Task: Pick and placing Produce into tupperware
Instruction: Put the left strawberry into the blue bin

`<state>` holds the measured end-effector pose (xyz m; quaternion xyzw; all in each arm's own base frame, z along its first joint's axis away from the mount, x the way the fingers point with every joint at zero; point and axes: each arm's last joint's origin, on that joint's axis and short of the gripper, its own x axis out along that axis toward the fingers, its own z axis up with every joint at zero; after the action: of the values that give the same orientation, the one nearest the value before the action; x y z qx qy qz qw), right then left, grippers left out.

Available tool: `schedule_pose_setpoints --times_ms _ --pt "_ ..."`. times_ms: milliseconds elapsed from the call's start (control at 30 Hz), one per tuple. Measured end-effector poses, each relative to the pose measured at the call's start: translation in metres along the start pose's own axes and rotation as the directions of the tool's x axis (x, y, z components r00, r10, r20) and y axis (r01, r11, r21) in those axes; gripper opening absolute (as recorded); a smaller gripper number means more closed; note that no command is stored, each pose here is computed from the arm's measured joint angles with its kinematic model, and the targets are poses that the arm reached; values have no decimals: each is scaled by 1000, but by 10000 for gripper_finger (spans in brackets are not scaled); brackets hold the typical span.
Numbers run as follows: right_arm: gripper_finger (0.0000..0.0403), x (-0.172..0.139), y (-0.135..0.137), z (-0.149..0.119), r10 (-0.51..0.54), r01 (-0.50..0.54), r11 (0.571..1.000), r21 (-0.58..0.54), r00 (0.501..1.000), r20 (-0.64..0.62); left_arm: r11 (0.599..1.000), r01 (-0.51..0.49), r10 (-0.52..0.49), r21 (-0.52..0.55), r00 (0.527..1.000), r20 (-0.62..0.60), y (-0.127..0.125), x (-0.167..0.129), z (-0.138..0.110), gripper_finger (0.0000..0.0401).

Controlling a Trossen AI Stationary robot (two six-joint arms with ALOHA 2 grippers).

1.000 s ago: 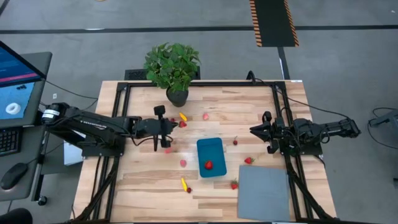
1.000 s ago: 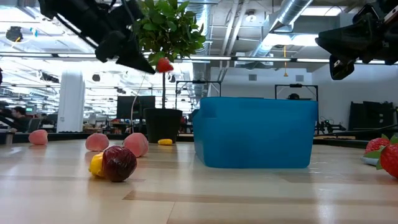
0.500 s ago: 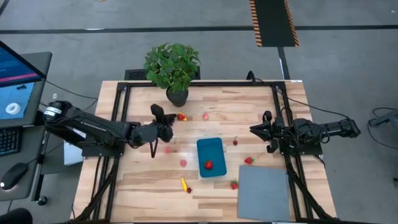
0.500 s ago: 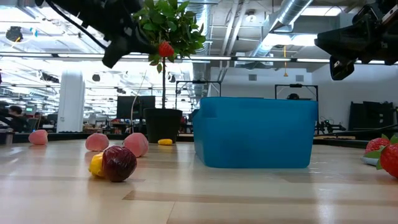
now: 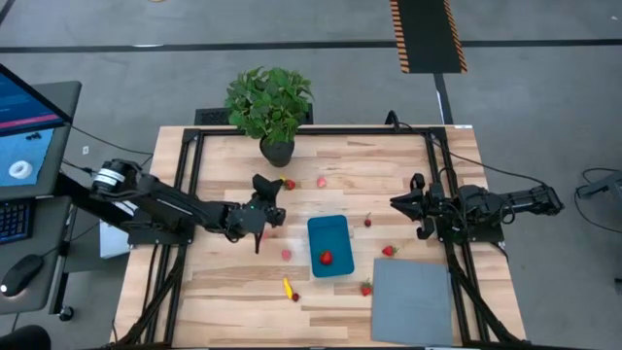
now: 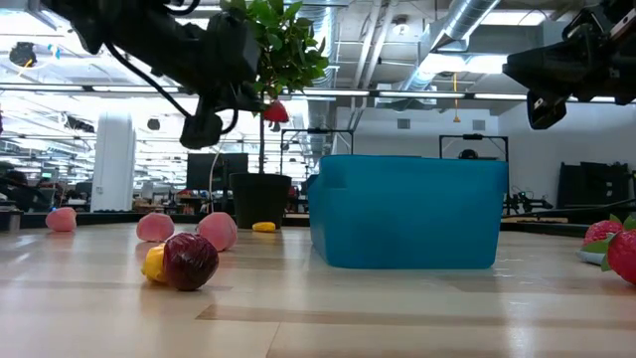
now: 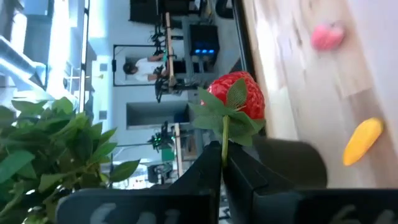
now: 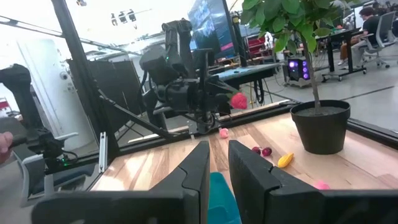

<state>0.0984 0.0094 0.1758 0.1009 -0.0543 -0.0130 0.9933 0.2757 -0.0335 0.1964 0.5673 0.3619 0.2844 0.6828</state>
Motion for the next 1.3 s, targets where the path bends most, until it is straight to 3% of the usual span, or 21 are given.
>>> schedule_pose_setpoints --times_ms 100,200,300,367,500,667,767,867,1033,1200,1233,1300 --pt "83 0 0 0 0 0 1000 0 1000 -2 998 -9 10 -55 1000 23 2 -1 3 0" --pt "83 0 0 0 0 0 1000 0 1000 -2 972 -31 42 -232 998 45 11 -3 4 0" --pt "83 0 0 0 0 0 1000 0 1000 -2 898 -26 66 -440 995 76 21 -6 4 0" --pt "83 0 0 0 0 0 1000 0 1000 -4 825 9 67 -565 991 113 26 -8 3 0" --pt "83 0 0 0 0 0 1000 1 1000 -3 623 106 68 -775 980 189 35 -12 2 0" --pt "83 0 0 0 0 0 1000 0 1000 -4 283 344 38 -895 929 369 40 -16 5 0" --pt "83 0 0 -1 0 0 1000 0 1000 -5 104 473 6 -875 879 476 39 -17 8 0" --pt "83 0 0 0 0 0 1000 0 1000 -5 -74 539 -32 -839 840 542 37 -18 9 0" --pt "83 0 0 0 0 0 1000 0 1000 -3 -305 619 -84 -724 740 668 34 -21 13 0" --pt "83 0 0 0 0 0 1000 -1 1000 -2 -542 580 -104 -608 672 734 34 -23 15 0" --pt "83 0 0 0 0 0 1000 -2 1000 -2 -584 563 -105 -586 663 741 34 -23 15 0" --pt "83 0 0 0 0 0 1000 -6 1000 -2 -629 542 -106 -557 650 752 34 -23 16 0"
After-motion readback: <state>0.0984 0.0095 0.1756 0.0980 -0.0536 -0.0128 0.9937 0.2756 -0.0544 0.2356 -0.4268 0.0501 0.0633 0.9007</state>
